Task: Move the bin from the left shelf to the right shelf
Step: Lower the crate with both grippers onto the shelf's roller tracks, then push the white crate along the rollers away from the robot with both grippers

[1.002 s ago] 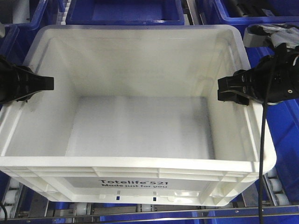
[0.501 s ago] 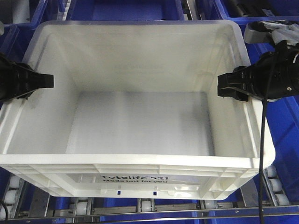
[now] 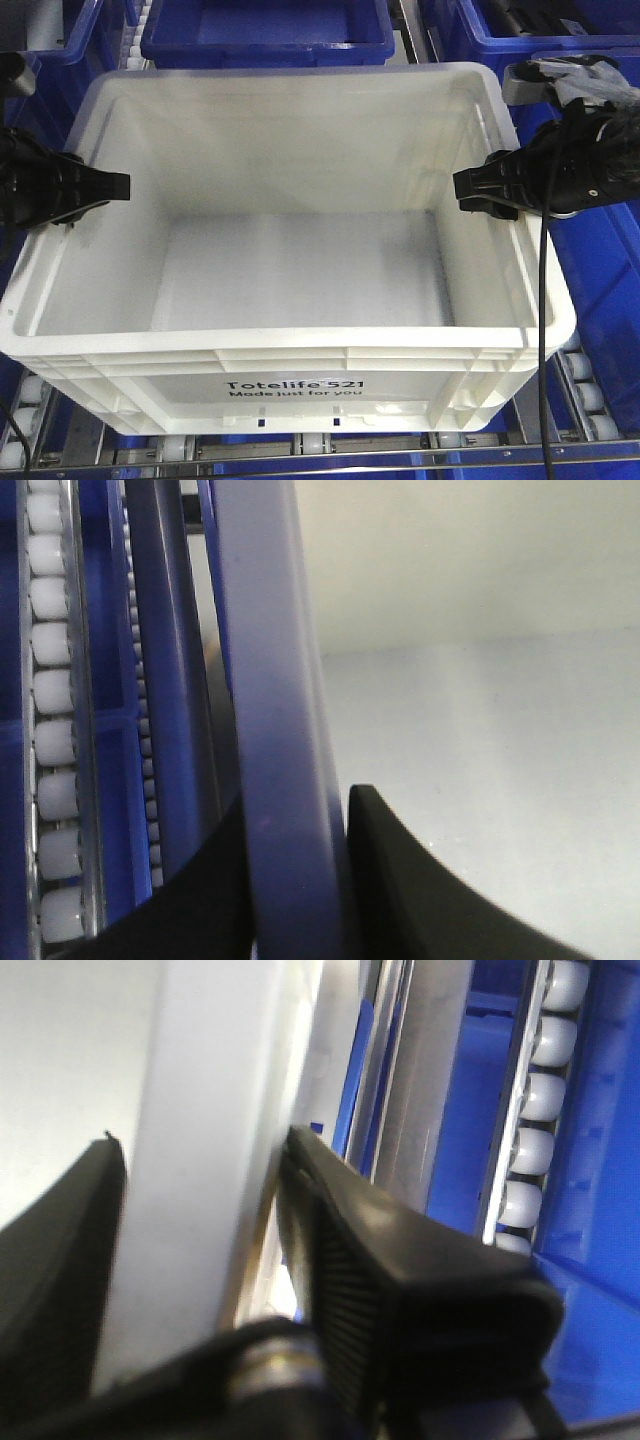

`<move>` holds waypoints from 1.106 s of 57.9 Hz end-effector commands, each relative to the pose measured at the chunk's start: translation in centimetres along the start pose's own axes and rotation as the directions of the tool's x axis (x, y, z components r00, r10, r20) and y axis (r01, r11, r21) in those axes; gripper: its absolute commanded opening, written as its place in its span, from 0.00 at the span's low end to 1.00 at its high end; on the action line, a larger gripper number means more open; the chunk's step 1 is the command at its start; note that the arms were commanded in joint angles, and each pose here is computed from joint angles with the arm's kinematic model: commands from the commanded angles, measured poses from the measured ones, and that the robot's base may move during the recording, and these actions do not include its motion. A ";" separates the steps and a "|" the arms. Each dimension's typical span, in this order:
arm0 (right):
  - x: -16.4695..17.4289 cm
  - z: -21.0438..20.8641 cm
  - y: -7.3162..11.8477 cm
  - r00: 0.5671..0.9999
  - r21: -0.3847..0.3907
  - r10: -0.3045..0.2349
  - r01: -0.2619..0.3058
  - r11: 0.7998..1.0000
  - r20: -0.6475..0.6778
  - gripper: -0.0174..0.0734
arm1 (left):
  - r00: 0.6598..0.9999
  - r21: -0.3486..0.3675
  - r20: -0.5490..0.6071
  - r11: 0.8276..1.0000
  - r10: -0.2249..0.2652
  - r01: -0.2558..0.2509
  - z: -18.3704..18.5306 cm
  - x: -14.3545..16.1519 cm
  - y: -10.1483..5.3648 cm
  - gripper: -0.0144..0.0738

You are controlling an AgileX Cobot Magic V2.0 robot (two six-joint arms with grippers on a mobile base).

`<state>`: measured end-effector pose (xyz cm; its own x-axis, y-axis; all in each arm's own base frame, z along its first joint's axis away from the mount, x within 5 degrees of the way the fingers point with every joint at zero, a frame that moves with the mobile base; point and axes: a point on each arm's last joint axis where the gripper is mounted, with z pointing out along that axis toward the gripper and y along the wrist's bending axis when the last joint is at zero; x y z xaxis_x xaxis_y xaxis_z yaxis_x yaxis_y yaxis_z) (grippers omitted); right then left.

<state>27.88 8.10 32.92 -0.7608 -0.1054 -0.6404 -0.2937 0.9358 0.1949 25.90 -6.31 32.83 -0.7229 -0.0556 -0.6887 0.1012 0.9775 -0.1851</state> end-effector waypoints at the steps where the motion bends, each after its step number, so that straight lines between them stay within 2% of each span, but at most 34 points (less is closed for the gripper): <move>1: -2.6 -2.0 0.3 0.970 0.016 -0.030 0.027 1.000 0.240 0.19 | 0.983 0.090 0.172 0.995 -0.057 0.042 -1.9 -2.0 -1.1 0.16; 22: -3.6 -1.2 -0.1 0.947 0.049 -0.049 0.035 0.998 0.318 0.19 | 0.988 0.078 0.140 0.996 -0.059 0.048 0.2 -2.1 -0.9 0.16; 41: -3.5 0.7 -0.7 0.960 0.074 -0.069 0.050 0.996 0.273 0.19 | 0.985 0.076 0.162 0.996 -0.053 0.041 0.7 -2.4 -0.9 0.16; 44: -3.4 1.1 -0.8 0.962 0.078 -0.072 0.053 0.996 0.264 0.19 | 0.985 0.071 0.168 0.997 -0.045 0.034 0.9 -2.4 -0.9 0.16; 45: -3.4 1.6 -0.9 0.964 0.081 -0.072 0.053 0.995 0.257 0.19 | 0.987 0.056 0.159 0.998 -0.029 0.020 1.6 -2.4 -0.8 0.16; 64: -3.4 2.2 -1.1 0.966 0.083 -0.071 0.051 0.995 0.248 0.19 | 0.988 0.053 0.150 0.998 -0.030 0.022 2.2 -2.4 -0.7 0.16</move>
<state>31.62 8.22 30.37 -0.6897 -0.1486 -0.7087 -0.3001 0.9494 0.0929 29.00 -6.74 30.39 -0.7199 -0.0890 -0.6883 0.0738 0.9763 -0.2034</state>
